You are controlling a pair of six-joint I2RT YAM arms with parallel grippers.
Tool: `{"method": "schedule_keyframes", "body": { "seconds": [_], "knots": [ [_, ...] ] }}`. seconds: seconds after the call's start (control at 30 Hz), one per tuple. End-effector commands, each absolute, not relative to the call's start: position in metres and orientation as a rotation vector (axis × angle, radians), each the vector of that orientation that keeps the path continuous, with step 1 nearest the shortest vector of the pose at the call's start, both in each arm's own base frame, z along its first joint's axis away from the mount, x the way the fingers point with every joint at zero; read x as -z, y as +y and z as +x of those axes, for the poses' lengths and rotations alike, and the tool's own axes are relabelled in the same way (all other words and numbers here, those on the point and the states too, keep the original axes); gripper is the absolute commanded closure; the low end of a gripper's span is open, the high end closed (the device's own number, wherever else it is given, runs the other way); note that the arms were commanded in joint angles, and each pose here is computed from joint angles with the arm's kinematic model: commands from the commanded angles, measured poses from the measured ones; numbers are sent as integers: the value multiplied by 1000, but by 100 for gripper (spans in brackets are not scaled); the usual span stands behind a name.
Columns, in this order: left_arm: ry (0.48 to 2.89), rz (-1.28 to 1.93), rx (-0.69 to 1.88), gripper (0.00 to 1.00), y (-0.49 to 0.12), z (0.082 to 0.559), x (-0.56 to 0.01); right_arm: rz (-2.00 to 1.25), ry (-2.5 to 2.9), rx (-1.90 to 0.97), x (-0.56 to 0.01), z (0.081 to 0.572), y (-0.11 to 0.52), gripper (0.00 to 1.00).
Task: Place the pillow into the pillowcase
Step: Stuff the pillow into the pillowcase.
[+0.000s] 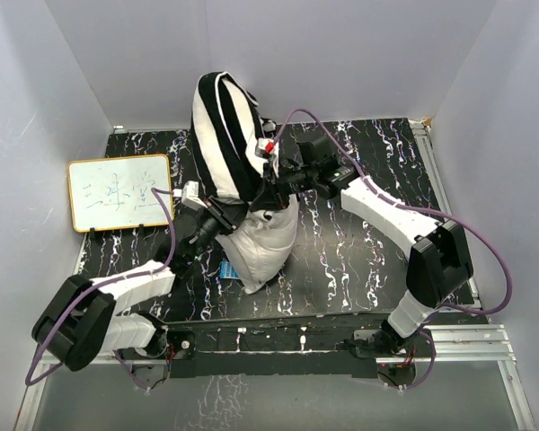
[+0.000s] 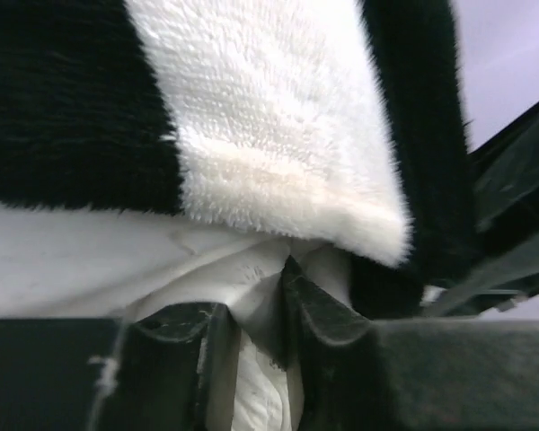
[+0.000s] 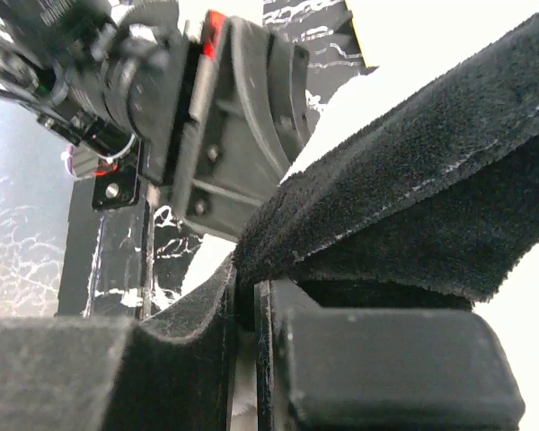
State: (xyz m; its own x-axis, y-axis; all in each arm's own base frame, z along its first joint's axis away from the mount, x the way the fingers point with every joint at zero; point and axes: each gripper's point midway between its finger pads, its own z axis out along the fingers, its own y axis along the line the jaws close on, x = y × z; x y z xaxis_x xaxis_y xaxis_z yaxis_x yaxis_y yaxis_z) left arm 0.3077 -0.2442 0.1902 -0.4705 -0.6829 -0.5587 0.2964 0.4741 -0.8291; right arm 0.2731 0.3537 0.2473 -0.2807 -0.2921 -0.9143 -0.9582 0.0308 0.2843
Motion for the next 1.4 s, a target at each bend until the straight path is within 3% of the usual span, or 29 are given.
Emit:
{"method": "schedule_keyframes", "body": {
  "seconds": [0.0, 0.17, 0.4, 0.53, 0.77, 1.07, 1.1, 1.2, 1.23, 1.37],
  "knots": [
    [1787, -349, 898, 70, -190, 314, -151, -1412, 1914, -1401, -159, 216, 331, 92],
    [1952, -136, 878, 41, -193, 277, -164, -1482, 1918, -1324, -140, 215, 339, 92],
    [2002, 263, 898, 25, -196, 221, -222, -1403, 1896, -1296, -158, 255, 322, 92],
    [1970, 90, 783, 10, -179, 246, -266, -1432, 1846, -1383, -155, 241, 323, 92],
    [2076, -61, 816, 9, -211, 304, -272, -1471, 1792, -1359, -153, 240, 321, 91],
    [2195, -2, 923, 39, -253, 334, -238, -1479, 1742, -1324, -157, 250, 327, 89],
    [2198, 8, 941, 48, -257, 336, -236, -1479, 1741, -1313, -157, 253, 327, 89],
    [2198, 43, 1001, 93, -268, 337, -238, -1484, 1721, -1273, -164, 260, 330, 87],
    [2198, 52, 1012, 100, -269, 336, -238, -1488, 1745, -1267, -156, 264, 331, 86],
    [2210, 64, 988, 100, -265, 333, -234, -1507, 1650, -1218, -192, 274, 320, 66]
  ]
}}
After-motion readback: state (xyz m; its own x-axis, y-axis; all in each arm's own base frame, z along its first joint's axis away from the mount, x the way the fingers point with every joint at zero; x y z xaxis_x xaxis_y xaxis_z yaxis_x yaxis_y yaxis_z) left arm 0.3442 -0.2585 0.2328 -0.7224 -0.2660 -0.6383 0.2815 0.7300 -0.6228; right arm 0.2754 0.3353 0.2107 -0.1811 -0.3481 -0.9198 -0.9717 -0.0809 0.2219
